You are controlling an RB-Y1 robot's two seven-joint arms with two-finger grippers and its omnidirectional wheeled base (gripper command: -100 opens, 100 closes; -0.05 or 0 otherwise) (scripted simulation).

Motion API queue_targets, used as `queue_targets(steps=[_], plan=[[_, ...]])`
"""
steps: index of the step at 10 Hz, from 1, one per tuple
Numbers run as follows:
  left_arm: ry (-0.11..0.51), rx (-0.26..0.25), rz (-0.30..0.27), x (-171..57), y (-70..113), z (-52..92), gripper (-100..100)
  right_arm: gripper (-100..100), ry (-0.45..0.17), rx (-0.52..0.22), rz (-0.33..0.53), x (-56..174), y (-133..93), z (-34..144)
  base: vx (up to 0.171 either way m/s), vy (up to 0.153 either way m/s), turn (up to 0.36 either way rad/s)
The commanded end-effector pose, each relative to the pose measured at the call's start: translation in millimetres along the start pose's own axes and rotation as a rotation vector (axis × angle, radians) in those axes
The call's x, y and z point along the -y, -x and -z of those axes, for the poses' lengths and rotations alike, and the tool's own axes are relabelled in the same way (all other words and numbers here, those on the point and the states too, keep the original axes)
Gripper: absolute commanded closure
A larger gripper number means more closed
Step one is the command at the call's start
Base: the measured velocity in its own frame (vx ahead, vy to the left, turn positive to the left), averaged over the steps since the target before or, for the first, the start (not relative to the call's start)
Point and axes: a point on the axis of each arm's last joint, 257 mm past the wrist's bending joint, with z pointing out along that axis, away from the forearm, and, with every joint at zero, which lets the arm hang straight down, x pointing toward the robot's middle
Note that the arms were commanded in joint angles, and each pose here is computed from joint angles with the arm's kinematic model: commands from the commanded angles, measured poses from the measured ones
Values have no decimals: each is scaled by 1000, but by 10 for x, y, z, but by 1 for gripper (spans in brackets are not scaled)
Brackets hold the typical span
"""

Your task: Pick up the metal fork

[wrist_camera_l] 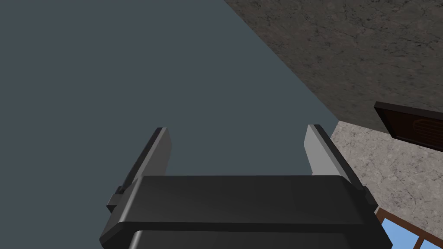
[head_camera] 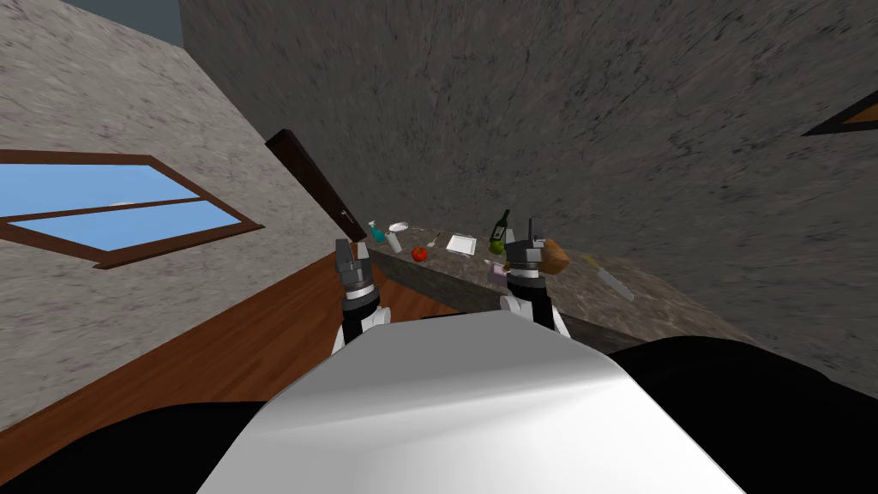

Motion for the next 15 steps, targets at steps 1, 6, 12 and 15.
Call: queue_targets(steps=[1,6,12,15], plan=[[0,0,0,0,0,0,0,-100,-6,-39,17,47,-58,8,-12,23,7],[0,0,0,0,0,0,0,-100,-44,-188,97,328,-260,90,-24,89,8],[0,0,0,0,0,0,0,-100,-86,-356,199,671,-415,233,-21,93,16],[0,0,0,0,0,0,0,-100,-121,-454,273,944,-452,364,-17,89,25]])
